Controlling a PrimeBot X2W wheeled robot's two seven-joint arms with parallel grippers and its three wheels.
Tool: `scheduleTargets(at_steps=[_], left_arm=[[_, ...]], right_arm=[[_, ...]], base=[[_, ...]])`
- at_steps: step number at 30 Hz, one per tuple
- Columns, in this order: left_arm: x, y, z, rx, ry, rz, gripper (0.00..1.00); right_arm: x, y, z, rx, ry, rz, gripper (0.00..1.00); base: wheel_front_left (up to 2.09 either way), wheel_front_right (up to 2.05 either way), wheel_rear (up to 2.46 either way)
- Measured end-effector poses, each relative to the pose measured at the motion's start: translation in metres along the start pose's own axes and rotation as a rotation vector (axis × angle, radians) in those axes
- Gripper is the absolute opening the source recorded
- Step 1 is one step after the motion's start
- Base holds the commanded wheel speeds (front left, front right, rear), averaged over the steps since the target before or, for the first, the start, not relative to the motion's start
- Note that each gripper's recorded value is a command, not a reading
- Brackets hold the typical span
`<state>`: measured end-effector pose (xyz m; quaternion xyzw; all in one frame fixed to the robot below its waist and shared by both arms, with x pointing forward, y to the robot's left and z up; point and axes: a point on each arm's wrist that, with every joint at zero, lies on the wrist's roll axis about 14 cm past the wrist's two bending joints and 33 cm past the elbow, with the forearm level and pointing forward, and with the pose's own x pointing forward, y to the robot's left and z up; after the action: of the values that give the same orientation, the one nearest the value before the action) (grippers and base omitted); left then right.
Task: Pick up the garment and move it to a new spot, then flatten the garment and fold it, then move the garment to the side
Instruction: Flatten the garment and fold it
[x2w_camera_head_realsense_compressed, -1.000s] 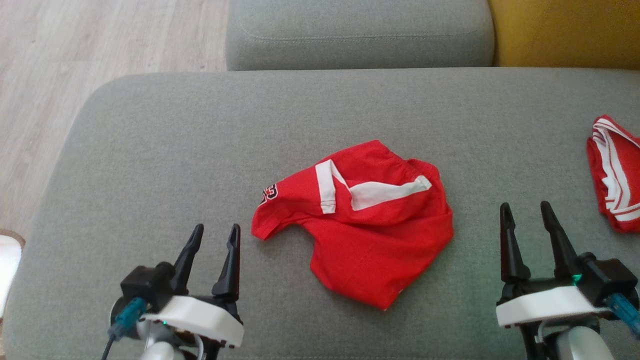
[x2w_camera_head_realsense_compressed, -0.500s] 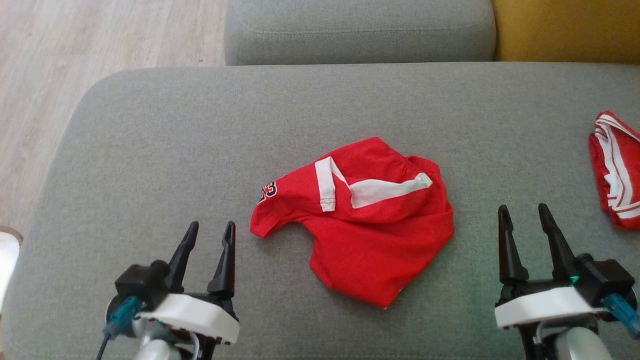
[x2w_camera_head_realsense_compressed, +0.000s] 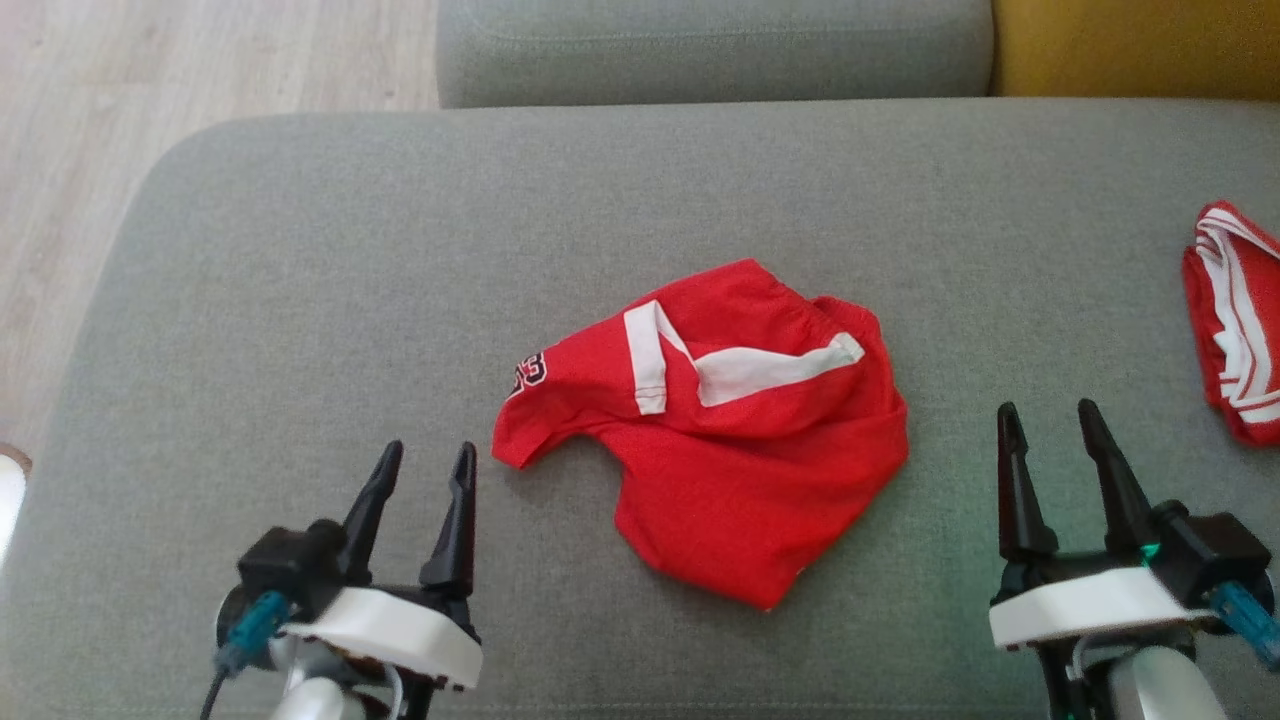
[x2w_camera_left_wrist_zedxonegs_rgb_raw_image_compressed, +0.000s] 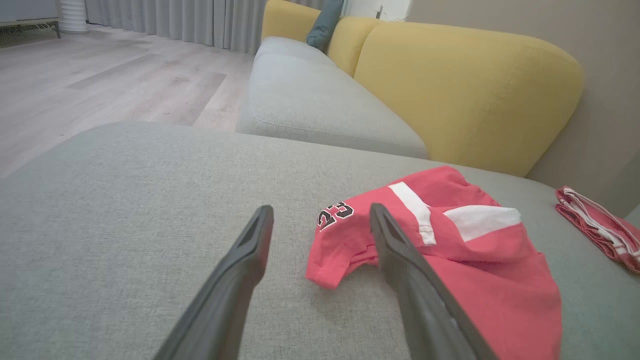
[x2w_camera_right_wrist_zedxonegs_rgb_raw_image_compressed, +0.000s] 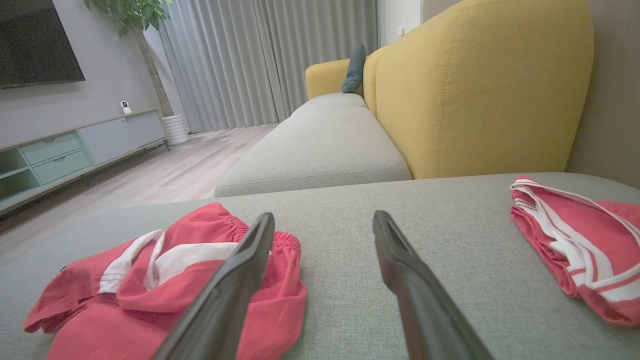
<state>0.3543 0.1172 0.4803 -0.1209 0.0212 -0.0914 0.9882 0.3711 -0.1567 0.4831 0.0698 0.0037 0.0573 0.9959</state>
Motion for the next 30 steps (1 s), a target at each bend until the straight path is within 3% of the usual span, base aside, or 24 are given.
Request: scheduleTargets(at_steps=[5,13,28,29,30], left_arm=[[0.006,-0.015,-0.015,0.007,0.044,-0.065,1.0],[0.045,-0.07,-0.04,0.019,0.12,-0.267,1.0],[0.089,-0.092,-0.103,0.048,0.296,-0.357,1.0],[0.089,-0.093,-0.105,0.049,0.303,-0.358,0.87],[0.089,-0.092,-0.107,0.05,0.308,-0.358,0.59]], right_arm=[[0.007,-0.002,-0.001,0.001,0.002,-0.004,1.0],[0.02,-0.008,-0.009,0.002,0.023,-0.018,1.0],[0.012,-0.05,-0.028,-0.006,0.075,-0.144,1.0],[0.012,-0.052,-0.028,-0.005,0.073,-0.148,1.0],[0.012,-0.053,-0.027,-0.002,0.071,-0.152,1.0]], base=[[0.0,0.0,0.0],[0.0,0.0,0.0],[0.0,0.0,0.0],[0.0,0.0,0.0],[0.0,0.0,0.0]])
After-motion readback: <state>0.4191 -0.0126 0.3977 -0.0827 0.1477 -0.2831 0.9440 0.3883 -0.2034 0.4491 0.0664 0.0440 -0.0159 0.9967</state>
